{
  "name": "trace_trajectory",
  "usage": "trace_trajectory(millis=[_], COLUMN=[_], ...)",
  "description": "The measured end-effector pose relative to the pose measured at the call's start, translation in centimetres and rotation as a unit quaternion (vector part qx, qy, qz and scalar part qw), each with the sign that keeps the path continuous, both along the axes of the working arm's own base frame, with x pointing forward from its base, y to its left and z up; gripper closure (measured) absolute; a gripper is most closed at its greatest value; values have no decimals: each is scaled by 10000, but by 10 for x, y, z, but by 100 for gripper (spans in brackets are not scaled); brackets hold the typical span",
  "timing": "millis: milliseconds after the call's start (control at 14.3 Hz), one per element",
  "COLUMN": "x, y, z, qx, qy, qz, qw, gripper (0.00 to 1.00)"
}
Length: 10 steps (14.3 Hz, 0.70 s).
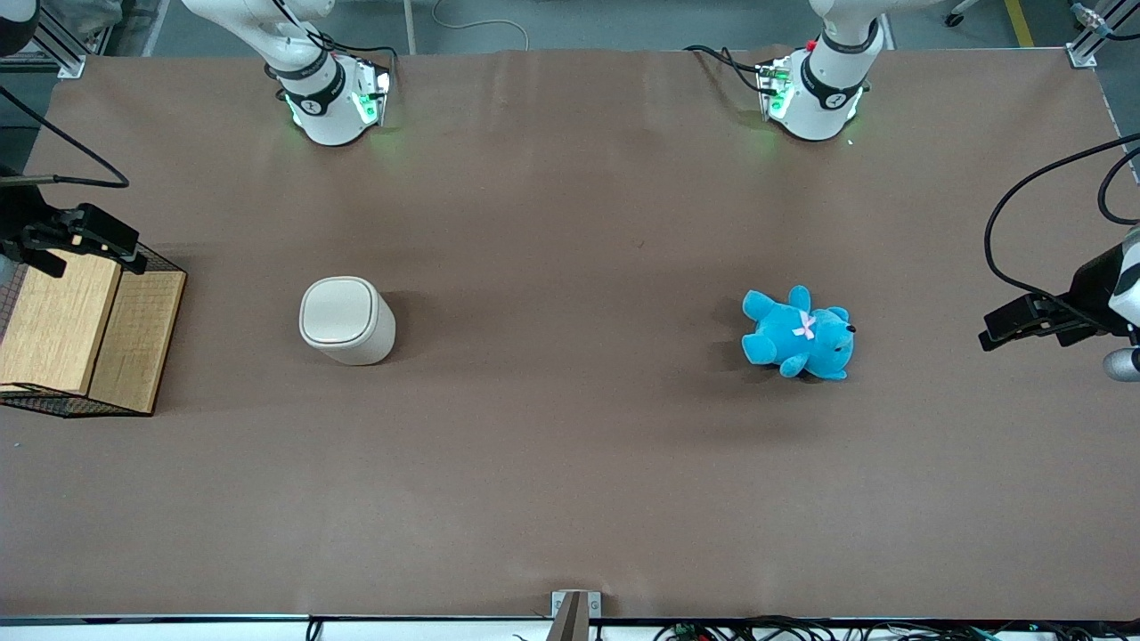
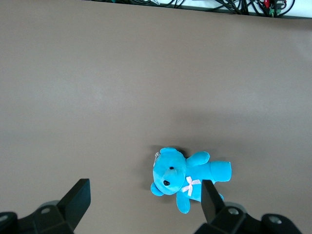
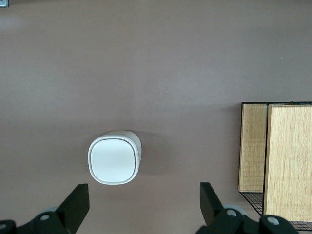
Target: Open trash can with right arm
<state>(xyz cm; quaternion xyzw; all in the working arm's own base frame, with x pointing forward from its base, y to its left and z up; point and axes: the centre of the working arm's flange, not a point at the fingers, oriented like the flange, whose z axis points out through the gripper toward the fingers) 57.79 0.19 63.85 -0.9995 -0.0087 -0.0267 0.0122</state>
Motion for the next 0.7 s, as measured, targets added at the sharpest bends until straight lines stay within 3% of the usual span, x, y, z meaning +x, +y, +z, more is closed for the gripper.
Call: trace_trajectory(millis=[698], x=[4], y=[-3], z=[-10], qx=[1], qy=[78], qz=[-25], qw=[10000], gripper=[0])
